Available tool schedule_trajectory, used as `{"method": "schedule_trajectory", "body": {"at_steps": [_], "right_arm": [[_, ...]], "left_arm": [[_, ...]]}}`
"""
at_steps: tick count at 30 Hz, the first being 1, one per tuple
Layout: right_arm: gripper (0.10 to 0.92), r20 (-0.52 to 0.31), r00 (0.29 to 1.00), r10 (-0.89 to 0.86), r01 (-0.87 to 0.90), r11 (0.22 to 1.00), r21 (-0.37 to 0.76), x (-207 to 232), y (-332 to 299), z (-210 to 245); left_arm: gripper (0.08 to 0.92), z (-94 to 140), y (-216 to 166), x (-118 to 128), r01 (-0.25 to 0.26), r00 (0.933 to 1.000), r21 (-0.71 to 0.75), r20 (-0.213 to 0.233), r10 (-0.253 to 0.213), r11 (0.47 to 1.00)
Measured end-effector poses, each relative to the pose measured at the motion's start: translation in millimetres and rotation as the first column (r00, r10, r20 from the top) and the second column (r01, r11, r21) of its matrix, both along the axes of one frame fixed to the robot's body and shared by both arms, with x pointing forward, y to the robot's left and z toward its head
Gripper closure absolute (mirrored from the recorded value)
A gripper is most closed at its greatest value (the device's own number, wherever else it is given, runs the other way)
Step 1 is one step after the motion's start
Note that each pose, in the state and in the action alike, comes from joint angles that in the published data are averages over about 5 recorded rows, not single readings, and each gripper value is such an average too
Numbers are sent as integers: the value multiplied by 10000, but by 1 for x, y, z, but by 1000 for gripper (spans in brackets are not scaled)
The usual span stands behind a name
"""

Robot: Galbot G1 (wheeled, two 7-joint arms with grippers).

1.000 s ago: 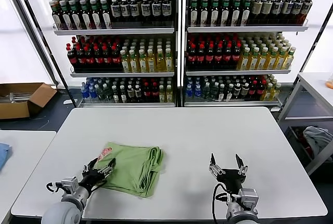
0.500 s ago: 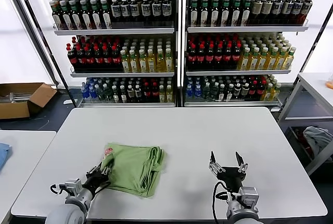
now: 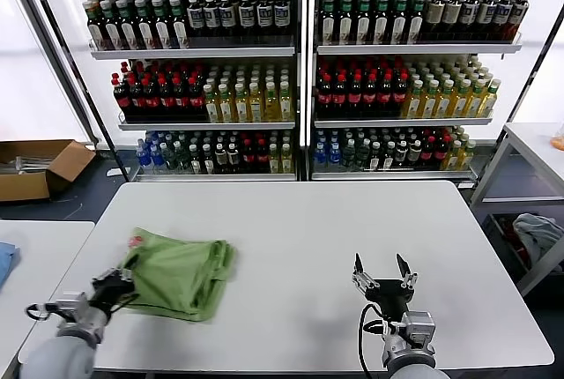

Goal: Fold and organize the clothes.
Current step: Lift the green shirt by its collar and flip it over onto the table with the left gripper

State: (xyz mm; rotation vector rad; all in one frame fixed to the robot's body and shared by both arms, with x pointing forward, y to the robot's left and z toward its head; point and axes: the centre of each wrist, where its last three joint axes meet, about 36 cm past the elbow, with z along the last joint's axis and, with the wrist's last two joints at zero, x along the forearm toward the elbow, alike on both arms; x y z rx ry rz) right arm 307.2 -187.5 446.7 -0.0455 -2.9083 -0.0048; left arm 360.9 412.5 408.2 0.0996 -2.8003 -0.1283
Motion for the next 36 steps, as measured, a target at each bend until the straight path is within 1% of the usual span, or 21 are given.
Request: {"method": "schedule_trajectory", "body": {"at_steps": [4,7,11,14,17,19,21,23,26,28,30,32,36], "right_arm": [[200,12,10000,9,-9,10000,25,1,1,1],[200,10,10000,-38,38,10000,43,1,1,1],[200,20,9999,-109,109,9999,37,-1,0,1],[200,34,9998,-170,170,9999,30,-2,-2,1],[200,27,9997,-259,259,9997,18,-4,-4,1],[200,8,9994,-335,335,9994,-1,-5,-5,0],[200,-25,9991,-425,425,9991,-25,-7,-6,-1],[200,-66,9986,-520,520,9986,-52,-8,-7,-3],[200,-132,9979,-629,628,9980,-79,-11,-8,-4],[200,-168,9976,-675,674,9977,-82,-14,-7,-5],[200,-195,9973,-711,710,9974,-83,-16,-7,-5],[200,-225,9969,-749,747,9972,-94,-18,-6,-5],[200,-291,9961,-829,825,9965,-153,-22,-5,-7]], "left_arm": [[885,30,49,2,-640,9973,996,421,601,9930],[885,52,72,3,-916,9942,1594,704,813,9830],[885,70,78,4,-936,9928,2095,927,755,9733],[885,73,67,4,-730,9941,2254,951,527,9715],[885,65,43,3,-381,9963,2109,829,209,9768],[885,57,21,2,-93,9973,1833,735,-42,9830],[885,50,-7,0,230,9971,1463,686,-334,9890],[885,44,-40,-3,614,9953,1035,679,-686,9927],[885,36,-94,-8,1309,9886,387,699,-1334,9906],[885,30,-129,-12,1778,9816,52,697,-1777,9841],[885,23,-159,-14,2144,9748,-196,673,-2126,9766],[885,16,-183,-14,2387,9698,-384,615,-2361,9703],[885,5,-219,-8,2694,9626,-631,474,-2668,9609]]}}
